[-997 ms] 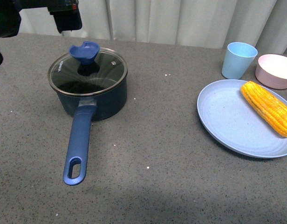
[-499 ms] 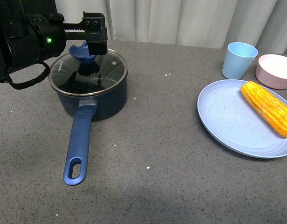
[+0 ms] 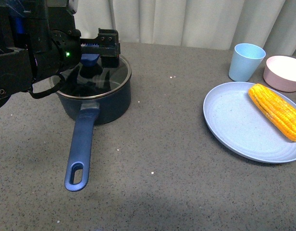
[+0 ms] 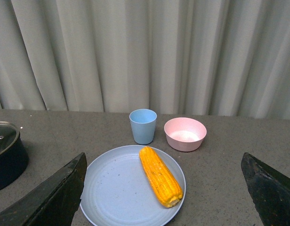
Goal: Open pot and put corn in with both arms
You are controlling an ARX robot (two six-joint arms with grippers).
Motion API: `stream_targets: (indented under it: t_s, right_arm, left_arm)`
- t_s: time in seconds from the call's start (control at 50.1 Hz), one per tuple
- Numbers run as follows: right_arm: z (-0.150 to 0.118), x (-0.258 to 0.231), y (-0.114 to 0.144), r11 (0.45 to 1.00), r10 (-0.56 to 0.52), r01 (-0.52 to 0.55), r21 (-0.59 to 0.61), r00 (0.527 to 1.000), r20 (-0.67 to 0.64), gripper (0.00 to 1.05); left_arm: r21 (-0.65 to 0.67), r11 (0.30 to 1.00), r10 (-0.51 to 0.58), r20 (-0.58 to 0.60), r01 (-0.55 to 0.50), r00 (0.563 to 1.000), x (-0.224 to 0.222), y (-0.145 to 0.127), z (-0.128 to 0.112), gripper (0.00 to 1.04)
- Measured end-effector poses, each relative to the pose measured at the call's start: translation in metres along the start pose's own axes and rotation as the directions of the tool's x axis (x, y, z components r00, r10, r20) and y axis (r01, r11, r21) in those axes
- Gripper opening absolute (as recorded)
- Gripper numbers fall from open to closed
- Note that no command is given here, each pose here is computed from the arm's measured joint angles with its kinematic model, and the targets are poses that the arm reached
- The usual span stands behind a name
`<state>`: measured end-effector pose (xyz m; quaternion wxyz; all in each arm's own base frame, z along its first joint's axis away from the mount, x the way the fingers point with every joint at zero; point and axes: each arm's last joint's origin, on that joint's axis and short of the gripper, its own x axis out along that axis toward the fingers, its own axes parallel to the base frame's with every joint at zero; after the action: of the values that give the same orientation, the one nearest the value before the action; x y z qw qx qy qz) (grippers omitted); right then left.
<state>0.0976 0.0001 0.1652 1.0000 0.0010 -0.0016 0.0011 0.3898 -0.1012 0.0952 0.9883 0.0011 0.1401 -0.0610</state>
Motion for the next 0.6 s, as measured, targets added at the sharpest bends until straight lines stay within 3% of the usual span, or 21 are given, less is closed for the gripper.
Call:
stream_targets:
  t_s: [0.419, 0.598]
  right_arm:
    - [0.0001, 0.0, 0.0, 1.0, 0.0, 0.0, 0.0, 1.0, 0.0, 0.96]
    - [0.0001, 0.0, 0.0, 1.0, 0.0, 0.0, 0.0, 1.0, 0.0, 0.96]
  left_arm:
    - [0.001, 1.0, 0.015, -0.03, -0.015, 0.999, 0.0065, 0.002, -0.0087, 0.98]
    - [-0.002, 1.0, 0.014, -0.022, -0.014, 1.0, 0.0084, 0.0024, -0.0056, 0.7]
